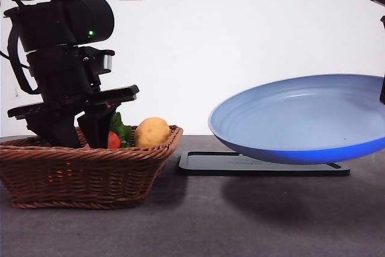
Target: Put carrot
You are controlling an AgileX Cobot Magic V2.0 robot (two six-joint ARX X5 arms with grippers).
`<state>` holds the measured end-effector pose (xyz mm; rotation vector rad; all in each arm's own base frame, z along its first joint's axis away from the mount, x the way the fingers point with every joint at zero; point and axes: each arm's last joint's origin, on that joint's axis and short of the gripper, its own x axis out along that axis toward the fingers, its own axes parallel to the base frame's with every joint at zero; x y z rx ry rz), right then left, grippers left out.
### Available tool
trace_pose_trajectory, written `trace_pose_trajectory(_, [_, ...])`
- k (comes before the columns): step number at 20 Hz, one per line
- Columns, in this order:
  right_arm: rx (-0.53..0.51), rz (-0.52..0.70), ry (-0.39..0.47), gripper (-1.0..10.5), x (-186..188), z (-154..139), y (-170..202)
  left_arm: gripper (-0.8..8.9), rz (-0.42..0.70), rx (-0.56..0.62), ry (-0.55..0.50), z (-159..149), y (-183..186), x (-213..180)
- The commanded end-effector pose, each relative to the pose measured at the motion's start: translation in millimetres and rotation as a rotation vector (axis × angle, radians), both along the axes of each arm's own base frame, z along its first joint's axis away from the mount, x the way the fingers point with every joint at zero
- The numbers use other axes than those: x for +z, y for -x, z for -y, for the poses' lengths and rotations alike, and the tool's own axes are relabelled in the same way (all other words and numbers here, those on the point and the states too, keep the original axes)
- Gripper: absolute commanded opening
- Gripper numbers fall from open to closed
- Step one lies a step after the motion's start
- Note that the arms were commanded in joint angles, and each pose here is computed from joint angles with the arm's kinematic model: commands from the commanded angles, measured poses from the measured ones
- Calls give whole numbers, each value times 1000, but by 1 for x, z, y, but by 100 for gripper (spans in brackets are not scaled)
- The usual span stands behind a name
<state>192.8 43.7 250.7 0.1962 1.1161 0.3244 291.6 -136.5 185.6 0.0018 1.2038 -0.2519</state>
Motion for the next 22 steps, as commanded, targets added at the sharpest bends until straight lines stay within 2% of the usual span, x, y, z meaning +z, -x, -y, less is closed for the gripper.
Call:
trace_pose_trajectory(1, [8, 21, -5, 4, 4, -1, -3, 150, 28, -15, 3, 2, -3, 4])
trace_pose_trajectory(3, [8, 28, -6, 4, 4, -1, -3, 150, 66, -17, 23, 1, 0, 17])
trace_pose_trajectory(5, [8, 40, -9, 4, 5, -1, -4, 150, 121, -35, 85, 0, 5, 38])
trace_pose_trajectory(7, [8, 50, -11, 4, 5, -1, -5, 150, 184, -87, 210, 0, 11, 68])
trace_pose_trajectory(12, [6, 55, -19, 4, 5, -2, -6, 150, 337, -337, 663, 23, 31, 134])
trace_pose_trajectory(14, [4, 54, -20, 4, 5, -2, -6, 150, 356, -440, 741, 46, 42, 140])
trace_pose_trajectory(16, [6, 53, -22, 4, 5, -2, -6, 150, 365, -479, 695, 71, 57, 136])
trace_pose_trajectory(20, [7, 52, -23, 4, 5, -2, -6, 150, 449, -580, 477, 121, 88, 115])
trace_pose_trajectory(22, [15, 51, -24, 4, 5, -4, -5, 150, 436, -623, 415, 140, 96, 98])
